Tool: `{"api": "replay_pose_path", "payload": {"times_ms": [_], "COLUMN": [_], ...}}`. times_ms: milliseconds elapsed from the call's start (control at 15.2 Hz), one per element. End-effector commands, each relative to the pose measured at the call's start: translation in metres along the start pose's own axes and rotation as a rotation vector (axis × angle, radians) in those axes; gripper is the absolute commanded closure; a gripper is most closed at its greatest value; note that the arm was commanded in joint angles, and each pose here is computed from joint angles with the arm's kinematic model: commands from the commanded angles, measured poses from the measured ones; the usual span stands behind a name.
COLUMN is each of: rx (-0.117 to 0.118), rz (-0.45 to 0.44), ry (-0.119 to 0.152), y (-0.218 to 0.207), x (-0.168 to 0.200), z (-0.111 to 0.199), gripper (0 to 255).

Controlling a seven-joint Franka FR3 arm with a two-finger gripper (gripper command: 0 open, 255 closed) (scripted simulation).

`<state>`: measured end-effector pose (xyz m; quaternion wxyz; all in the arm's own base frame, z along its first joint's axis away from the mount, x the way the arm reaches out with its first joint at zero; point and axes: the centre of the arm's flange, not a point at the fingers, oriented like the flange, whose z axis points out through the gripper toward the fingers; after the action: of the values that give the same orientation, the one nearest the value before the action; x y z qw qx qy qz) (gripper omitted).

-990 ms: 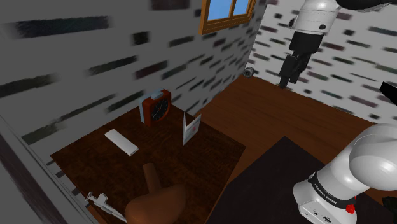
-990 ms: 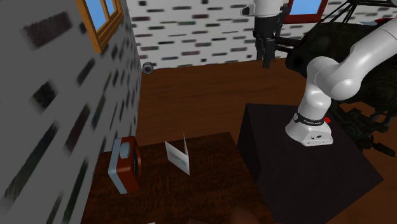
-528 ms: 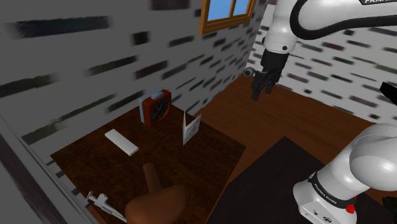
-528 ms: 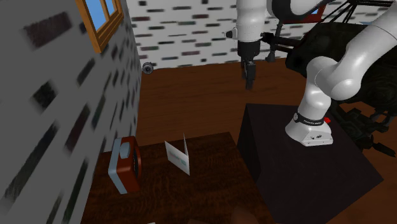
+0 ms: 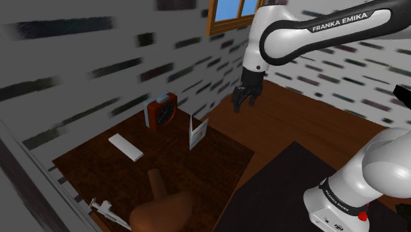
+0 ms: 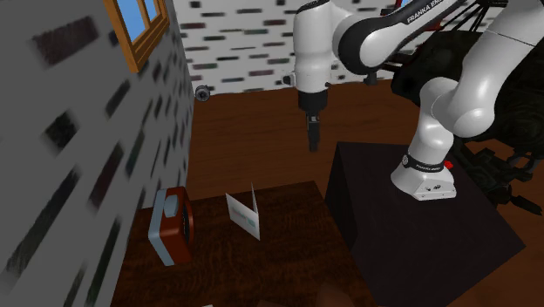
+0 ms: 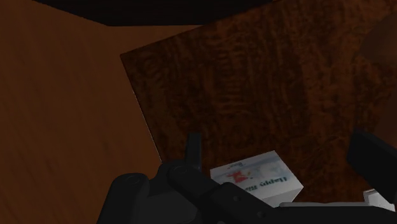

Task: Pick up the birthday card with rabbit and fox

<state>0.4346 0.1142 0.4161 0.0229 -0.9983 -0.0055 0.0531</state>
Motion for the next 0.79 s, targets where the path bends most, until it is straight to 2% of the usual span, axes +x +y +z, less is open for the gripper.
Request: {"api": "replay_pose_path", "payload": {"times_ms": [0, 726], "rx": [0.0, -0.002], "rz": [0.005, 0.028], "ry": [0.005, 0.026], "y": [-0.008, -0.055], "x": [0.017, 0.116], "z": [0.017, 0.109], "gripper": [0, 0]}}
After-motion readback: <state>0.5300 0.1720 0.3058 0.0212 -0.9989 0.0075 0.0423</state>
